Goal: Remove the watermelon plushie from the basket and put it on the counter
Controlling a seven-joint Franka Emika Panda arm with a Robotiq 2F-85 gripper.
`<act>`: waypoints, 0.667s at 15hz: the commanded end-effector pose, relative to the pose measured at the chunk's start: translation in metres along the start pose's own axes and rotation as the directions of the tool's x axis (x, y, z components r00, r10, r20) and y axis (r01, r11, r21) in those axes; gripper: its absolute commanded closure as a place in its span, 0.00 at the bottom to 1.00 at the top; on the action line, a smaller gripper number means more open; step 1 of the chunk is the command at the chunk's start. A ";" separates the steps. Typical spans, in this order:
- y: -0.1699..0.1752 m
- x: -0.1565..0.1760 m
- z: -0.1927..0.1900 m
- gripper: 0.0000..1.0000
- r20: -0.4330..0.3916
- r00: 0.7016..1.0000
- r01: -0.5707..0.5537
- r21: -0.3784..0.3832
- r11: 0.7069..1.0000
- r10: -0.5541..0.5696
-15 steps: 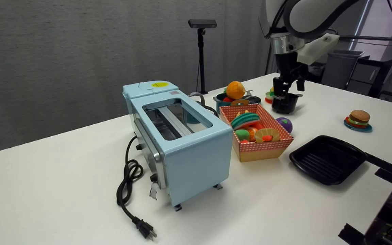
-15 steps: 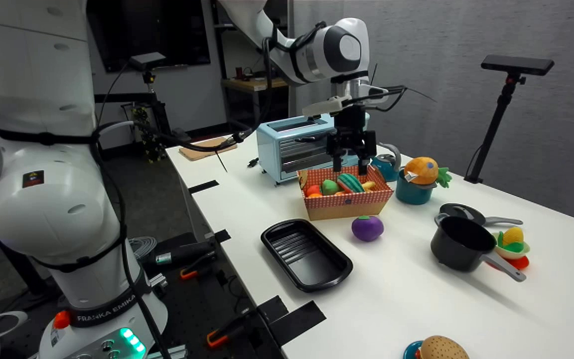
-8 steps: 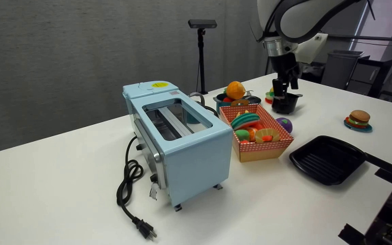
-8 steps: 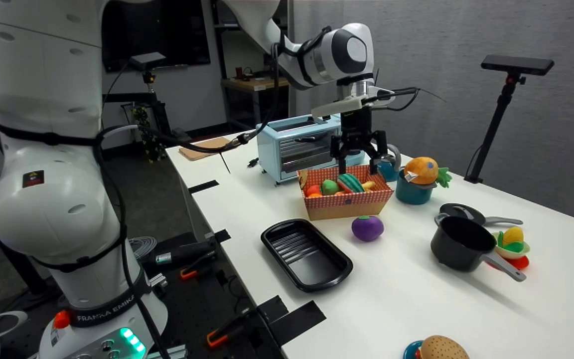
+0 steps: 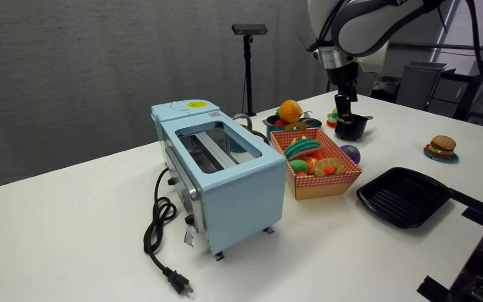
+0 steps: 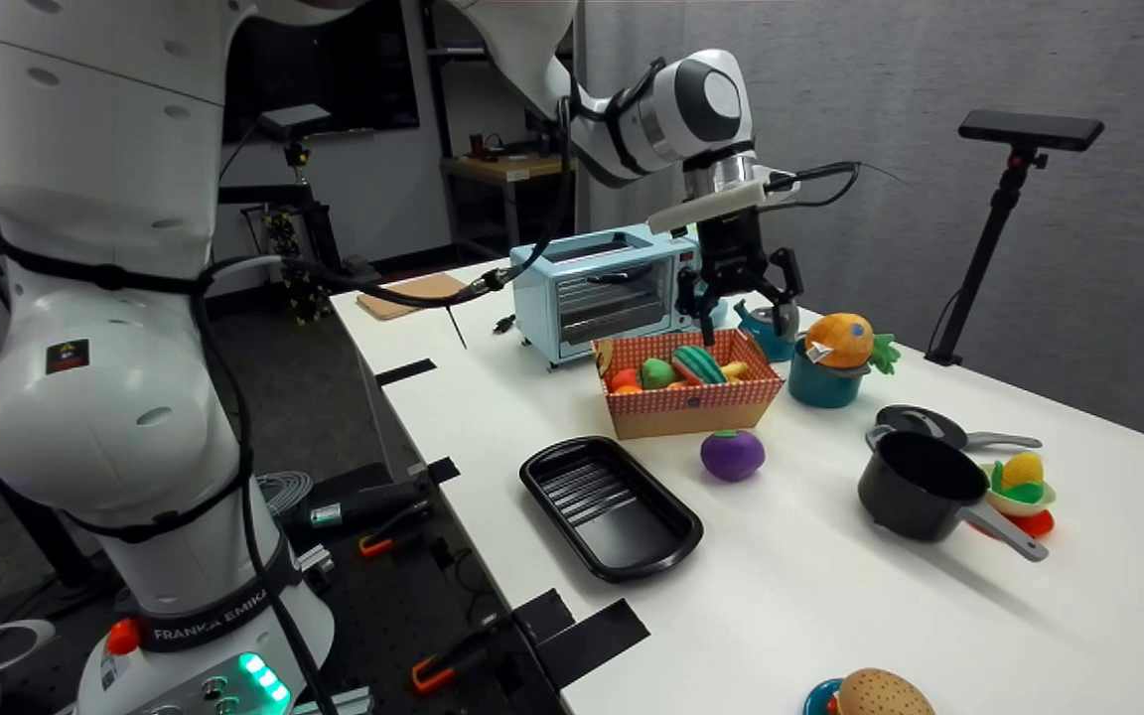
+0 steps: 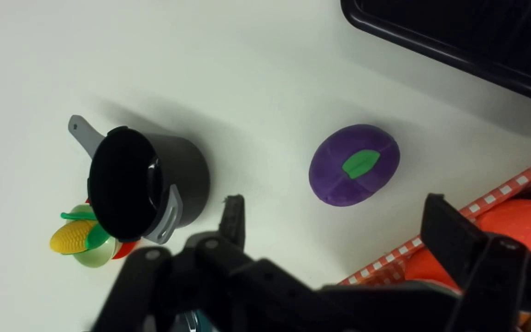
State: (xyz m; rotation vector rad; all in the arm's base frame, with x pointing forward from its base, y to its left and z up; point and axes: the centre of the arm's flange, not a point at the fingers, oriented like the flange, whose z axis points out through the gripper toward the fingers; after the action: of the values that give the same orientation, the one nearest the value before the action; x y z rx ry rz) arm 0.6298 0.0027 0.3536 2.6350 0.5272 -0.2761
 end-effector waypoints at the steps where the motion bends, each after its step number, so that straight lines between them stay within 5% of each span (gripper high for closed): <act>1: -0.015 0.019 0.004 0.00 0.010 0.999 0.049 -0.054 0.997 -0.049; 10: -0.077 0.056 0.016 0.00 0.031 0.987 0.161 -0.073 0.984 -0.159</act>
State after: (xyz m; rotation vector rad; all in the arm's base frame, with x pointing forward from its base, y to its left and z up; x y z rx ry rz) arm 0.6341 0.0708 0.3009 2.5498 0.7088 -0.3319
